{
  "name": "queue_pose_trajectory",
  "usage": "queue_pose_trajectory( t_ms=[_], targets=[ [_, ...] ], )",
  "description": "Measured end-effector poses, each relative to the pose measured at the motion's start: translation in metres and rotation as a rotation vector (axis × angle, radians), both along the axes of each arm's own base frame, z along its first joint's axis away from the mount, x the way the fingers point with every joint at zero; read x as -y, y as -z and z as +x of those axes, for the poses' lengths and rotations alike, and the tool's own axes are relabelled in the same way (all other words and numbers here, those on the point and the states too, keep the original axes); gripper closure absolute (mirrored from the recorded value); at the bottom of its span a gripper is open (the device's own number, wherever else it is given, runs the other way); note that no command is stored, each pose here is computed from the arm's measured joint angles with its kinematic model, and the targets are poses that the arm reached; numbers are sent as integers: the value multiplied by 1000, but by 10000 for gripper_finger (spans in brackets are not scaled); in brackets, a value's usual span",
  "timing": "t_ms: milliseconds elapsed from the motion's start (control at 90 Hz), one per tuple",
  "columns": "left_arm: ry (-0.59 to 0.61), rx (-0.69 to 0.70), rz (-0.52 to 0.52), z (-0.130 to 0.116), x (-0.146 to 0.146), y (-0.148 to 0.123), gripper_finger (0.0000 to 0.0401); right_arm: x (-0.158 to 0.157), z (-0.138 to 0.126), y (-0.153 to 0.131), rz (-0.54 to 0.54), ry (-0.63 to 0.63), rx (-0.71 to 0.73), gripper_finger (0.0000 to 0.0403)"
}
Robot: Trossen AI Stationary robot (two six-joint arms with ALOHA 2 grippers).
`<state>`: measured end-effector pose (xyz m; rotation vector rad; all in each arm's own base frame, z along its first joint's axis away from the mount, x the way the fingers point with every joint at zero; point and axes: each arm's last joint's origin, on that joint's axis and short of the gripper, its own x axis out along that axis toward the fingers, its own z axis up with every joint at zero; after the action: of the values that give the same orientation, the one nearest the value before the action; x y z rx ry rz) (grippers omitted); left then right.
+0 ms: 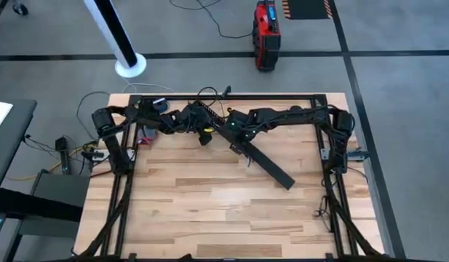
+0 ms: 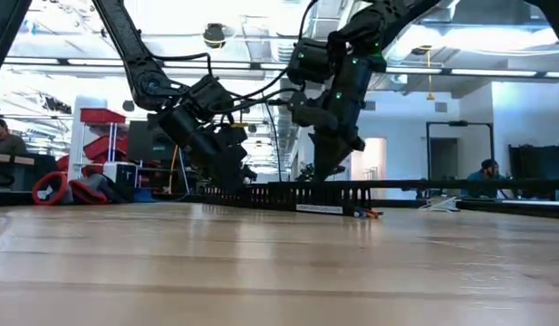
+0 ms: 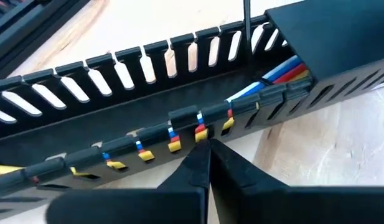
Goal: Ziptie cables
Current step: Close the black cable duct
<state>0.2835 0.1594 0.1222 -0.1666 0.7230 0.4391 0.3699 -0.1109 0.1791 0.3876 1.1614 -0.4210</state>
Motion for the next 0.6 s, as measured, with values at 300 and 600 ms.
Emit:
queue_pose_trajectory(
  t_ms=[300, 600],
  targets=[
    [-4, 9, -17, -4, -6, 0, 401, 15, -1, 0, 17, 27, 43, 403],
    [-1, 14, -22, -4, -7, 0, 401, 20, 0, -1, 45, 22, 72, 403]
  ],
)
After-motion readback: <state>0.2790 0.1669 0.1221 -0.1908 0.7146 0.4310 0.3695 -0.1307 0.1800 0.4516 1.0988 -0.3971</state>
